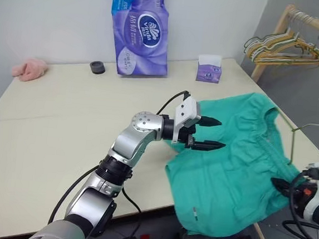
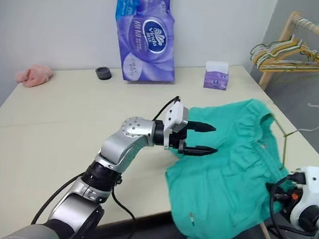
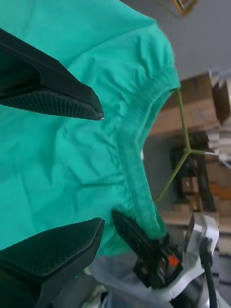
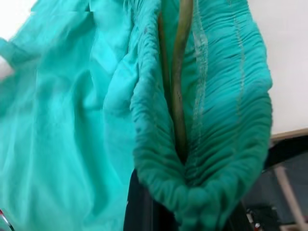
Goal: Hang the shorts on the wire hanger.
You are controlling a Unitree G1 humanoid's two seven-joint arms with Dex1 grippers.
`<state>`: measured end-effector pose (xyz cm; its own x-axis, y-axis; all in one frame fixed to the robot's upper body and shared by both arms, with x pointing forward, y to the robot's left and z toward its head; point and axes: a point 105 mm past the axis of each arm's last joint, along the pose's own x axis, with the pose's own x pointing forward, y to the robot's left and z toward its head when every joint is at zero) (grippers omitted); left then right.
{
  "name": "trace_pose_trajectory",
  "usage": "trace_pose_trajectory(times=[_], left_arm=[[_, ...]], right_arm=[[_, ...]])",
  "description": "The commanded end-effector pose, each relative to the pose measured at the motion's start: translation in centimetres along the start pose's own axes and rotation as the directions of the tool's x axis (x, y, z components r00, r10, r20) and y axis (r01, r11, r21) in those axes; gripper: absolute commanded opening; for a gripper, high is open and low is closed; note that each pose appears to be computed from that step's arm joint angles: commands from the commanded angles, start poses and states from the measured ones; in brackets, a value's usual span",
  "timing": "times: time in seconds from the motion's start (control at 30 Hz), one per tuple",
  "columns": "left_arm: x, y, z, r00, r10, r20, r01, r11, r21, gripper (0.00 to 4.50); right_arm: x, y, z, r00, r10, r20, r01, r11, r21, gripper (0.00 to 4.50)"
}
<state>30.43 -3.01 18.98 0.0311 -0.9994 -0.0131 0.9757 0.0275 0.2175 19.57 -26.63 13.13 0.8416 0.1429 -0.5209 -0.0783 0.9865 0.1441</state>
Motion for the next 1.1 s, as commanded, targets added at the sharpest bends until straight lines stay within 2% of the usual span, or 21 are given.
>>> trace_pose_trajectory(times=[0.03,0.23,0.33,0.47,0.7,0.83,0.93,1.1], left_arm=[[2.9,-0.7,3.6,0.994,-0.075,0.082,0.067,0.994,0.09,3.42],[5.3,-0.2,5.5,0.992,-0.077,0.098,0.059,0.982,0.179,3.42],[6.4,-0.1,6.8,0.988,-0.091,0.122,0.061,0.971,0.23,3.42],[7.3,-0.7,6.9,0.987,-0.119,0.109,0.082,0.952,0.295,3.42],[8.1,-1.1,7.6,0.982,-0.128,0.135,0.081,0.947,0.31,3.42],[8.5,-1.1,8.2,0.979,-0.129,0.154,0.075,0.946,0.315,3.42],[8.7,-1.1,8.3,0.978,-0.132,0.161,0.076,0.946,0.314,3.42],[9.4,-1.8,8.5,0.971,-0.167,0.171,0.113,0.951,0.287,3.42]], right_arm=[[-2.6,-4.1,3.4,0.975,-0.199,0.101,0.198,0.98,0.026,0.0],[-5.5,-8.4,8.3,0.925,-0.351,0.144,0.336,0.934,0.12,0.0],[-6.6,-10.5,10.4,0.899,-0.419,0.129,0.391,0.9,0.195,0.0],[-7.4,-12.7,12.2,0.87,-0.486,0.086,0.44,0.843,0.309,0.0],[-7.8,-14.7,13.2,0.839,-0.544,-0.009,0.512,0.783,0.351,0.0],[-8.5,-17.4,13.8,0.792,-0.608,-0.058,0.582,0.722,0.375,0.0],[-8.8,-19.0,13.8,0.768,-0.636,-0.077,0.614,0.695,0.374,0.0],[-8.6,-20.3,12.3,0.775,-0.616,-0.14,0.619,0.696,0.363,0.0]])
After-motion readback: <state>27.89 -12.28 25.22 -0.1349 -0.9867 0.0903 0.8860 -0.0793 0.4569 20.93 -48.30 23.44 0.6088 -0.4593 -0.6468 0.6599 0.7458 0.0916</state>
